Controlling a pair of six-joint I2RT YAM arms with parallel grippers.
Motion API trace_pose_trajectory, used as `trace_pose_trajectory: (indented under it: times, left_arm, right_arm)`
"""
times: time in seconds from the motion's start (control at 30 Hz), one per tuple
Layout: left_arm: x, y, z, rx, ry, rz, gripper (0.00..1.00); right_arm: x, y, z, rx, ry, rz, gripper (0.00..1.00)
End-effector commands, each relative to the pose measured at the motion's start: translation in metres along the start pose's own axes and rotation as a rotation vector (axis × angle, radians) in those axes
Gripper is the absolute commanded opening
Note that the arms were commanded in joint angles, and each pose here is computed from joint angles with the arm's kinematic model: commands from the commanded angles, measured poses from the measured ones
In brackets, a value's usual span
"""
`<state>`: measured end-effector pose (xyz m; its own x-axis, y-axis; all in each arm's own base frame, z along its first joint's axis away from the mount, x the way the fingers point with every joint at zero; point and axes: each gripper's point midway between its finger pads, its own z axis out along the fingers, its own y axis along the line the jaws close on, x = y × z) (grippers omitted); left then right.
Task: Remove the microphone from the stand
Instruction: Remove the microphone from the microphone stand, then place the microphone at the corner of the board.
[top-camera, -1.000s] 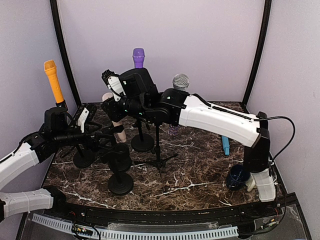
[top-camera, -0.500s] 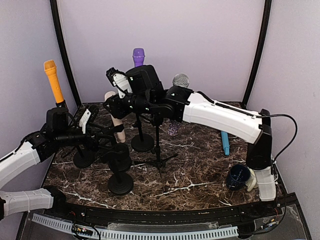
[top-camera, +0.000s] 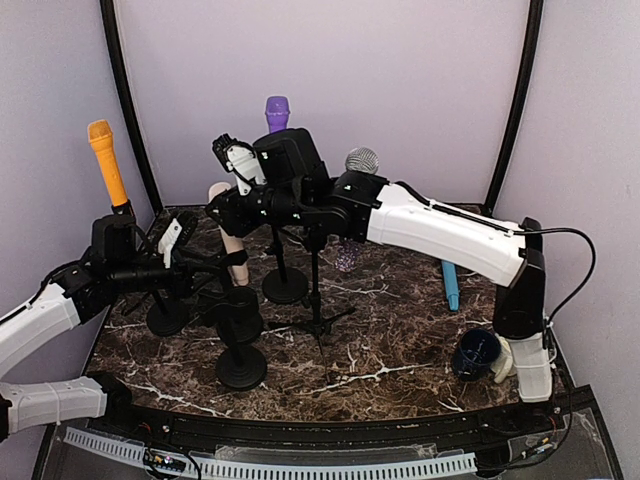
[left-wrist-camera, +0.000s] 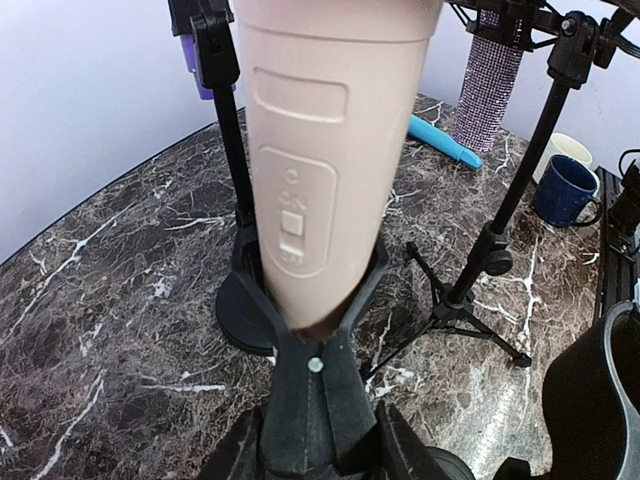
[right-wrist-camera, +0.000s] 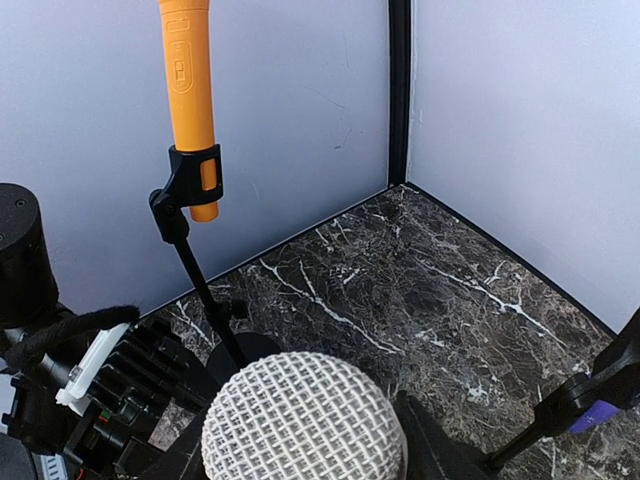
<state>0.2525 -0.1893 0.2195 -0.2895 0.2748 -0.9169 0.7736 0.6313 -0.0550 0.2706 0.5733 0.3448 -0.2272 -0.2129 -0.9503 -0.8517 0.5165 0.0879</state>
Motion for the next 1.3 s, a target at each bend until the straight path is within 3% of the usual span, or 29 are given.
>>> trace_pose_trajectory:
  times: [0.0, 0.07, 0.27, 0.93, 1.0, 1.1, 1.13, 1.27]
  left_arm:
    - [0.000, -0.002, -0.003, 0.012, 0.010, 0.019, 0.29]
    - [0.000, -0.003, -0.004, 0.011, 0.009, 0.023, 0.23]
    - [0.001, -0.003, -0.006, 0.007, 0.005, 0.028, 0.18]
    - [0.003, 0.003, -0.006, -0.029, 0.016, 0.018, 0.17]
    - [0.003, 0.005, -0.006, -0.039, 0.016, 0.015, 0.22]
    - [0.002, 0.008, -0.007, -0.063, 0.012, 0.014, 0.39]
    - [0.001, 0.011, -0.008, -0.079, 0.007, 0.013, 0.52]
    - [-0.004, 0.018, -0.016, -0.142, -0.024, 0.019, 0.75]
  right_arm:
    - [-0.040, 0.009, -0.027, -0.037, -0.097, 0.023, 0.26]
    - [-0.040, 0.007, -0.027, -0.031, -0.100, 0.023, 0.25]
    - [-0.046, 0.003, -0.033, 0.002, -0.122, 0.019, 0.25]
    - [-0.113, 0.008, -0.110, 0.020, -0.326, 0.015, 0.25]
    - [-0.119, 0.010, -0.121, 0.001, -0.346, 0.022, 0.24]
    - [-0.127, 0.016, -0.143, -0.049, -0.363, 0.034, 0.25]
    - [-0.127, 0.018, -0.149, -0.065, -0.365, 0.035, 0.24]
    - [-0.123, 0.019, -0.182, -0.109, -0.373, 0.052, 0.24]
